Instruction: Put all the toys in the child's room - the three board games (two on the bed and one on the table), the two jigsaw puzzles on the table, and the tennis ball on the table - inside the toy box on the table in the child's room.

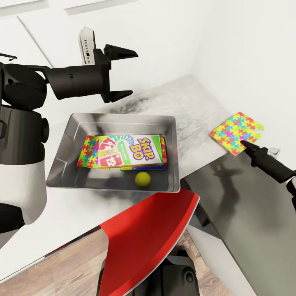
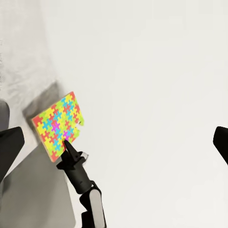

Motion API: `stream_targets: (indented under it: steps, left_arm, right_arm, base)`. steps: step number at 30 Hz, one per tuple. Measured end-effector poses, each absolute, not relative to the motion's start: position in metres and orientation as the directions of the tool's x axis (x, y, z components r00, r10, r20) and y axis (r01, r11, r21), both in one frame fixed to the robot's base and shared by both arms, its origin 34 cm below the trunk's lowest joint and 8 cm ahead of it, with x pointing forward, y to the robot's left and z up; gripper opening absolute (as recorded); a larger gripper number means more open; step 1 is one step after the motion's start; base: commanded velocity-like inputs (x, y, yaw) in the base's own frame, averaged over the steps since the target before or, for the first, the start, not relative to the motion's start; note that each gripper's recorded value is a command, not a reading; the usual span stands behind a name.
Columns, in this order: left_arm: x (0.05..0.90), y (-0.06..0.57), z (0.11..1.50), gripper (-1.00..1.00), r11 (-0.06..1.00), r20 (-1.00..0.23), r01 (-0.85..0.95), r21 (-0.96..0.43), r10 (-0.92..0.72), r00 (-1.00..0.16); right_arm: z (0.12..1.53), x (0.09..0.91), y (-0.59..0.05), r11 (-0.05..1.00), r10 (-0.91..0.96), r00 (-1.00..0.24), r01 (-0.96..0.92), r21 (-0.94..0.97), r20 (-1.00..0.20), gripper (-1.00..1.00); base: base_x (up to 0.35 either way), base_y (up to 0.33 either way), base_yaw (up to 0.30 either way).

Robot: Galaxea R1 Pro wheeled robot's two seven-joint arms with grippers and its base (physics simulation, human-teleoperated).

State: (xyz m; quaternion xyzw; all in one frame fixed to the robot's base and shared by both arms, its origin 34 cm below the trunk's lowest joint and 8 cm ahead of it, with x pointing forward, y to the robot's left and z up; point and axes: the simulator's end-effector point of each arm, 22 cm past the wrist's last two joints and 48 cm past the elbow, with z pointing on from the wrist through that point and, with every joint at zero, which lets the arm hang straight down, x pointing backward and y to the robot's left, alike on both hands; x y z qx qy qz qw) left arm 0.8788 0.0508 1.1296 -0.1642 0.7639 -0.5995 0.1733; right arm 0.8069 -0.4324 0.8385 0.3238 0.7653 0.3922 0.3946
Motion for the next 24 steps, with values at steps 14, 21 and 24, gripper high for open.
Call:
stream_targets:
  steps: [14, 21, 24]
  left_arm:
    - [0.88, 0.055, 1.128, 1.0, 0.242, -0.074, -0.045, -0.969, -0.463, -0.883]
    - [0.882, 0.061, 1.122, 1.0, 0.275, -0.078, -0.062, -0.959, -0.47, -0.879]
    - [0.886, 0.07, 1.122, 1.0, 0.274, -0.078, -0.068, -0.959, -0.486, -0.87]
  right_arm:
    - [0.862, 0.813, -0.411, 0.493, 0.767, -0.536, 0.142, 0.859, -0.352, -1.0]
    - [0.888, 0.816, -0.396, 0.489, 0.739, -0.569, 0.085, 0.868, -0.36, -1.0]
    - [0.902, 0.817, -0.386, 0.485, 0.723, -0.585, 0.052, 0.873, -0.367, -1.0]
  base:
    - [0.0, 0.0, 0.0]
    - [0.0, 0.0, 0.0]
    - [0.0, 0.0, 0.0]
